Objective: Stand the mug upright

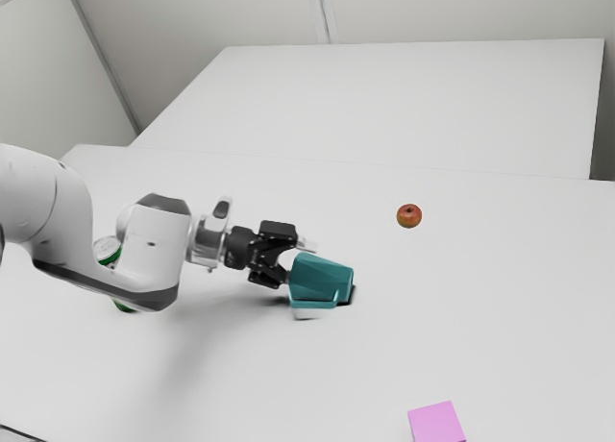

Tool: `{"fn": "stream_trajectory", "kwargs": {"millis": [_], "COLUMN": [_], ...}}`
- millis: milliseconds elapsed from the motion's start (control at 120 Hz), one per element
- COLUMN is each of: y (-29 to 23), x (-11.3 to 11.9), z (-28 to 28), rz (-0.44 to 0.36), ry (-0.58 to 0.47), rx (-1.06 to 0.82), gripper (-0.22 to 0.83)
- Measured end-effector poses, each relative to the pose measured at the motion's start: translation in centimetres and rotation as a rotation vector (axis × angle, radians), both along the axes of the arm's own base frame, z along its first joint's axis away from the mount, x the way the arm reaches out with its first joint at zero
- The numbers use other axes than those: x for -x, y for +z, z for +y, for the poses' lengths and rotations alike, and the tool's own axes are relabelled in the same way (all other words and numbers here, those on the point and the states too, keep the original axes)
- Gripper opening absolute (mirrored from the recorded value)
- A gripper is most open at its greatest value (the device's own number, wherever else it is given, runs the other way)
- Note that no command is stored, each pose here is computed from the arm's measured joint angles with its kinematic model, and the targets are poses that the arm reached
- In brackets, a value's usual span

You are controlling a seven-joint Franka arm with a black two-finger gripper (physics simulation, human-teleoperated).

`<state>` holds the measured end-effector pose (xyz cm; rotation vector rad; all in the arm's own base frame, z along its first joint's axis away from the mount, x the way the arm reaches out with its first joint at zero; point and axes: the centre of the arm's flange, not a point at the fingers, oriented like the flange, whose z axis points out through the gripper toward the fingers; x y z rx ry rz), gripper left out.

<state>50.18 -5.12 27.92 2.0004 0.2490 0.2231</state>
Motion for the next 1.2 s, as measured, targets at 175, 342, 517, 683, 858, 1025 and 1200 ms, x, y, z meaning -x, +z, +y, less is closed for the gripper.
{"fn": "stream_trajectory", "kwargs": {"millis": [175, 342, 517, 683, 858, 1025, 1200], "y": [0.0, 0.0, 0.0, 0.5, 5.3, 17.8, 25.7], "x": [-0.1, 0.0, 0.1, 0.0, -1.0, -5.9, -8.2], "z": [0.1, -0.2, -0.4, -0.4, -1.1, -2.3, -2.6], "rz": [-0.012, -0.011, -0.007, -0.013, -0.111, -0.362, -0.393], "ry": [0.011, 0.008, 0.008, 0.007, -0.041, -0.328, -0.649], "rx": [-0.002, -0.002, -0.002, -0.004, -0.053, -0.388, -0.912], "gripper": [0.23, -0.02, -0.11, -0.14, -0.16, -0.17, -0.17]}}
